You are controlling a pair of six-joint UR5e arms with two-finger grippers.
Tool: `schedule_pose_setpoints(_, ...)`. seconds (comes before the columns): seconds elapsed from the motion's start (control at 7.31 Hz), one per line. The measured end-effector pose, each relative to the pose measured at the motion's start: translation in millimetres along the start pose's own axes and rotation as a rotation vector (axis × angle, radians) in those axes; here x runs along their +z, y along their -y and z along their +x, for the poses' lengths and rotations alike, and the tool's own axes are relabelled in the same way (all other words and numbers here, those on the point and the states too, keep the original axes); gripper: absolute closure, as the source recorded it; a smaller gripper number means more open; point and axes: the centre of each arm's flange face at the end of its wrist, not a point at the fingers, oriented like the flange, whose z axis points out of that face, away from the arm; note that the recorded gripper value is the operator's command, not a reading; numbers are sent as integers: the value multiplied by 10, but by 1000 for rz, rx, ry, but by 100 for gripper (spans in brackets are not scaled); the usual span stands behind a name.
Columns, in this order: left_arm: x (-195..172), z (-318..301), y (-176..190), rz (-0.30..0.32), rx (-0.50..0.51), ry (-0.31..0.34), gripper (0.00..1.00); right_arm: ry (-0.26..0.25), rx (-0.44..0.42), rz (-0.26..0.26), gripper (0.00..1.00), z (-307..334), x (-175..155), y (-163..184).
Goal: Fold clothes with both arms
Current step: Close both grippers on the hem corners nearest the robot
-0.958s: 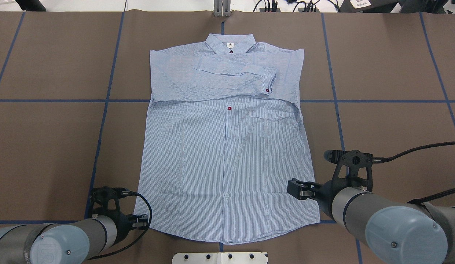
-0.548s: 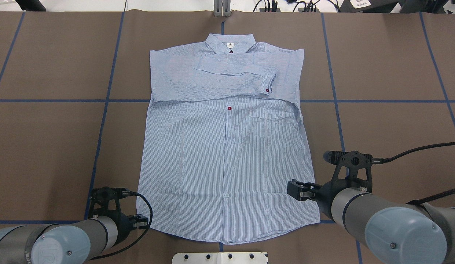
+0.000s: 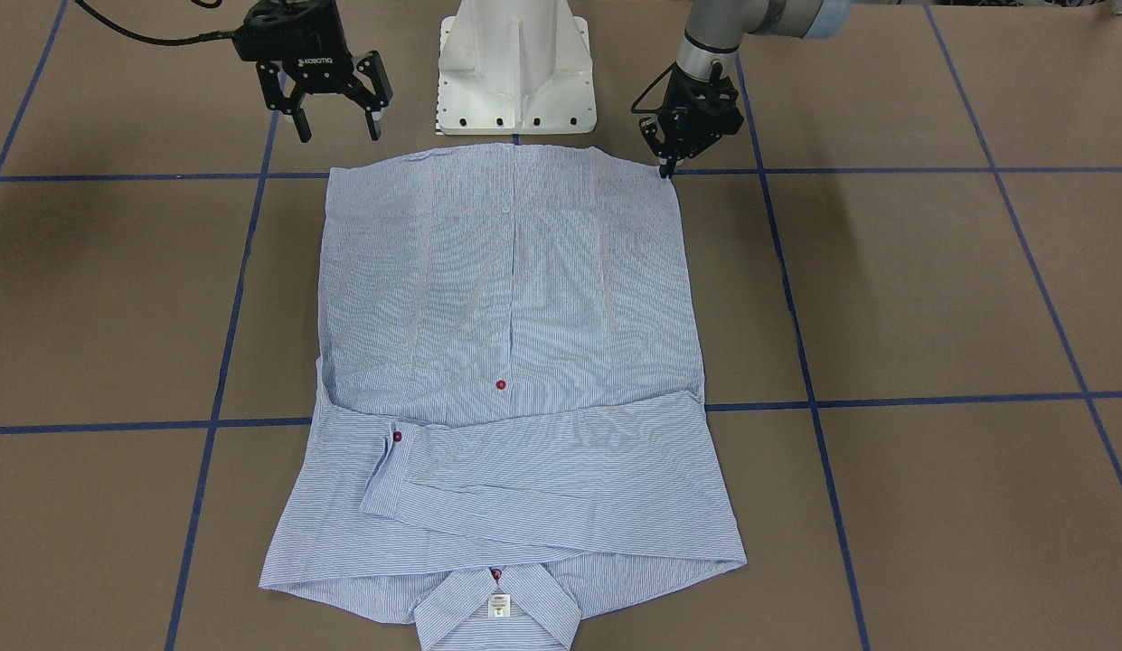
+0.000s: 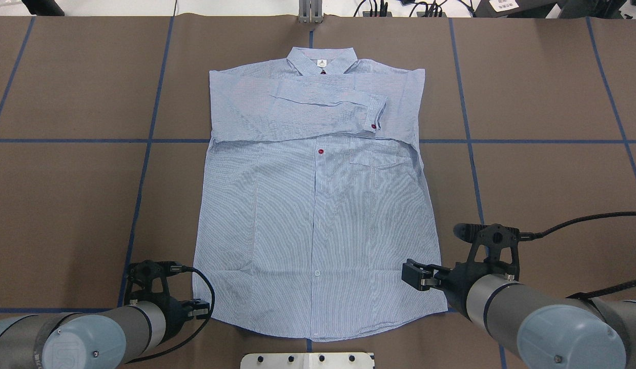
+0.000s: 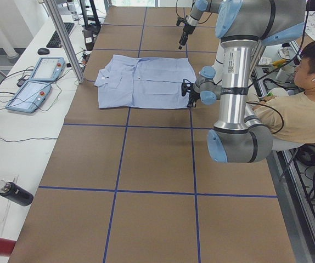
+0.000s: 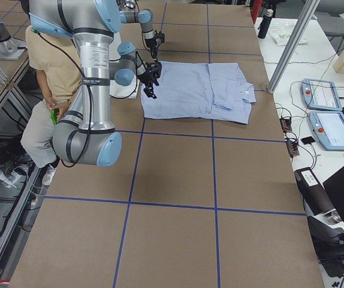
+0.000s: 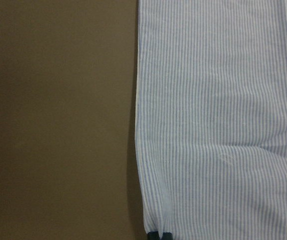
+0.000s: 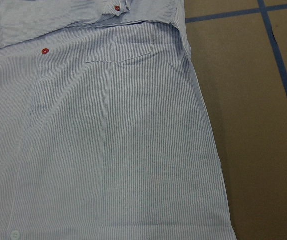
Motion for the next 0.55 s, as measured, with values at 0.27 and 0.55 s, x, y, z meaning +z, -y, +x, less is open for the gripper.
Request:
schedule_pose_setpoints(0.27,-7,10,6,5,-1,-3,100,4,-7,38,1,568,143,-247)
schedule_pose_setpoints(0.55,-37,66,28,22,-5,-17,100,-26,0,73,17,813,295,-424)
